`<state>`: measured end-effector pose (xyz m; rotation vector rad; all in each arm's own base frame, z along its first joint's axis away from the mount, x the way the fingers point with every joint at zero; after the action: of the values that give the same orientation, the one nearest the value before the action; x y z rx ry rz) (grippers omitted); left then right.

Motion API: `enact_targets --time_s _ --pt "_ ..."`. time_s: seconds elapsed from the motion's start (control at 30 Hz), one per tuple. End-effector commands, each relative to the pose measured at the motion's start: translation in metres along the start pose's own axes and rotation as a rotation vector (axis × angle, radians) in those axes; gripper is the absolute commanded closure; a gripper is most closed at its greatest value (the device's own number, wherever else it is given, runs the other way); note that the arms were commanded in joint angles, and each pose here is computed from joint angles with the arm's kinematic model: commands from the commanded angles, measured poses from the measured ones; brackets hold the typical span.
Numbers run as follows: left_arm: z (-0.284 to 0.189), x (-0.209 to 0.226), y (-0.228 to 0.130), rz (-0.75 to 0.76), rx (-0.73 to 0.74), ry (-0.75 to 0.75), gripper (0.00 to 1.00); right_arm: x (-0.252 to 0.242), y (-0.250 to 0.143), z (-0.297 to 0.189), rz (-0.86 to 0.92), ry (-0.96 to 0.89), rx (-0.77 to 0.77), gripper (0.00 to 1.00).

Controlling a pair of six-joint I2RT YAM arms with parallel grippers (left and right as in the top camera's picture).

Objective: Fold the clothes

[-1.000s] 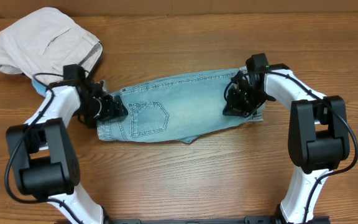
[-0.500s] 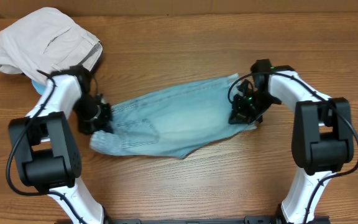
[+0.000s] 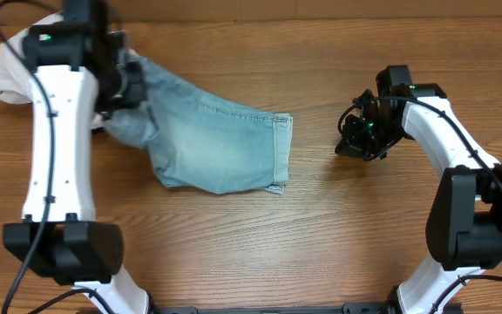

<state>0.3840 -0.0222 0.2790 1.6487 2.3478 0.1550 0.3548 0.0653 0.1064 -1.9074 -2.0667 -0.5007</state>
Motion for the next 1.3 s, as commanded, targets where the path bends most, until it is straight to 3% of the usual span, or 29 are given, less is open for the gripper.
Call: enact_targets --time_s 0.0,0.3,0.37,0.43,0.5,0.73,0.77,0.8,0.83,0.87,0.97,1.07,1.27 --pt "0.009 -0.041 -0.02 0.084 0.038 -0.035 0.92 -0.001 0.004 -0.007 -0.017 -0.042 -0.025 0.95" --pt "0.077 -0.117 -0.066 0.238 0.146 0.054 0.89 -0.001 0.002 -0.007 -0.012 -0.042 -0.014 0.95" --pt "0.098 -0.129 -0.075 0.24 0.175 0.072 0.88 -0.001 0.002 -0.007 -0.012 -0.042 -0.013 0.95" --pt "0.117 -0.137 -0.086 0.244 0.21 0.1 0.96 -0.001 0.002 -0.007 -0.012 -0.042 -0.014 0.95" --pt "0.13 -0.14 -0.094 0.235 0.243 0.128 0.96 -0.001 0.001 -0.007 -0.01 -0.041 -0.011 0.94" --pt "0.139 -0.145 -0.091 0.151 0.225 0.121 0.95 0.0 0.0 0.0 -0.046 -0.036 -0.012 0.91" --pt "0.139 -0.146 -0.091 0.132 0.224 0.116 0.92 0.001 -0.001 0.003 -0.052 -0.036 -0.013 0.9" --pt "0.14 -0.149 -0.091 0.112 0.225 0.101 0.8 0.001 -0.002 0.008 -0.058 -0.036 -0.013 0.9" --pt "0.14 -0.154 -0.093 0.104 0.233 0.073 0.65 0.0 -0.003 0.011 -0.06 -0.036 -0.013 0.9" --pt "0.14 -0.161 -0.095 0.104 0.247 0.029 0.39 0.0 -0.005 0.015 -0.064 -0.036 -0.012 0.9" --pt "0.139 -0.173 -0.1 0.142 0.275 -0.045 0.02 -0.004 -0.01 0.024 -0.057 -0.036 -0.007 0.9" --pt "0.136 -0.166 -0.095 0.177 0.265 -0.02 0.0 -0.009 -0.016 0.025 -0.036 -0.036 0.011 0.92" --pt "0.097 -0.12 -0.055 0.054 0.27 0.049 0.0 -0.011 -0.011 0.01 -0.002 0.011 -0.01 0.92"
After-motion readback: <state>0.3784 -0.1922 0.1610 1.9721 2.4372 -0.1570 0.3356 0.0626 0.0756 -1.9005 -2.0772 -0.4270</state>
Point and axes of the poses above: each gripper's point midway between its finger pads, its own z axis out along the fingers, its own x axis along the line the jaws close on, y = z × x, the point moved 5 cm from there along -z, back along the fingers, and after that the axes turned 15 degrees about -z, right-handed, at the moved point
